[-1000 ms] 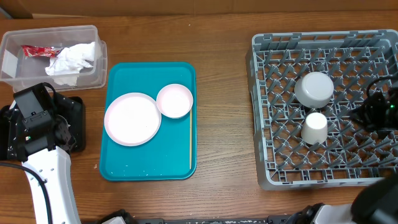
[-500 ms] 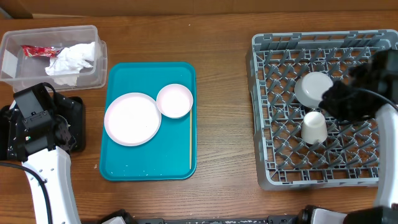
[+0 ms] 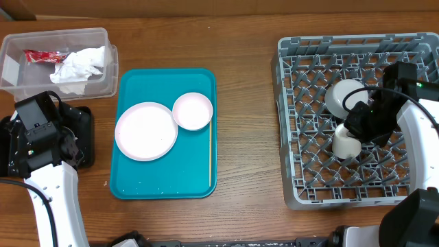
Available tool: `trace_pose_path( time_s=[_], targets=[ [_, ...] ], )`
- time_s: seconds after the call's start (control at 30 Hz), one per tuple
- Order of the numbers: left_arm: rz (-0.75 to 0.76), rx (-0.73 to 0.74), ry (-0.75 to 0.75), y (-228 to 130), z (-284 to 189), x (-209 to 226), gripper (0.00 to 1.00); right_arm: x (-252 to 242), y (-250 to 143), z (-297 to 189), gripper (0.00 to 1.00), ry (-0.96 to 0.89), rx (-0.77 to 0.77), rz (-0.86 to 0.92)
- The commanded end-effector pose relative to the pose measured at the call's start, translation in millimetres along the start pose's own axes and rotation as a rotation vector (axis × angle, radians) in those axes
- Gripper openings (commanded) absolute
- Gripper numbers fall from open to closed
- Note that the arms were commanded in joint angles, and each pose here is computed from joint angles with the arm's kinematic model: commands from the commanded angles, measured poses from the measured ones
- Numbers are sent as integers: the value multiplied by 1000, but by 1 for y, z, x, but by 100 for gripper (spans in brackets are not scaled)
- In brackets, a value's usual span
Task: Sort waste into correct bins and load items into the dishwasher
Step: 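Open the right gripper and withdraw it from the cup, then move the right gripper to the teal tray and grasp the small pink plate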
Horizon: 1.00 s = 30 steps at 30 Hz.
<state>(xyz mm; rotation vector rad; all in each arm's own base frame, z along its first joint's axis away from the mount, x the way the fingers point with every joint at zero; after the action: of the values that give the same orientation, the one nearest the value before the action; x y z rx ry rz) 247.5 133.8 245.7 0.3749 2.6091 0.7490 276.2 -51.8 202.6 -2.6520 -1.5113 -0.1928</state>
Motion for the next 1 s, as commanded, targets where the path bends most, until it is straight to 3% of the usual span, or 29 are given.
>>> trace_pose_path(
  time_s=[0.0, 0.2, 0.4, 0.53, 0.6, 0.63, 0.67, 0.77, 0.97],
  targets=[
    [-22, -9, -2, 4, -2, 0, 100, -12, -1, 0, 4, -110, -19, 98],
    [-22, -8, -2, 4, -2, 0, 100, -15, -3, -6, 4, -140, -20, 137],
    [-22, -9, -2, 4, -2, 0, 100, -9, -10, -53, 4, -80, -150, 128],
    [-22, -9, -2, 4, -2, 0, 100, 24, -26, -96, 6, 188, -251, -44],
    [-22, -8, -2, 4, -2, 0, 100, 48, -35, -109, 19, 373, -278, -179],
    [-22, -9, -2, 4, -2, 0, 100, 64, -40, -116, 40, 479, -286, -262],
    [-22, -9, -2, 4, -2, 0, 100, 75, -43, -120, 47, 552, -288, -320],
    [-22, -9, -2, 4, -2, 0, 100, 121, -53, -131, 57, 745, -318, -531],
    [-22, -9, -2, 4, -2, 0, 100, 228, -89, -114, 80, 830, -392, -825]
  ],
)
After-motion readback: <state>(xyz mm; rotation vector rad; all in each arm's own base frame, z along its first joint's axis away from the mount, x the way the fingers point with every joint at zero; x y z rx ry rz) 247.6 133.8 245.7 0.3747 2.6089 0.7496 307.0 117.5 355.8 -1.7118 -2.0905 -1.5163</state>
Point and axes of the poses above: each gripper's point midway between its finger pads, its own z axis out along the fingers, its own x axis along the line the jaws close on, y = z × x, the point moved 8 cm from there along -z, back along the fingers, and after that the axes turned 6 degrees about -z, right-handed, at the moved point
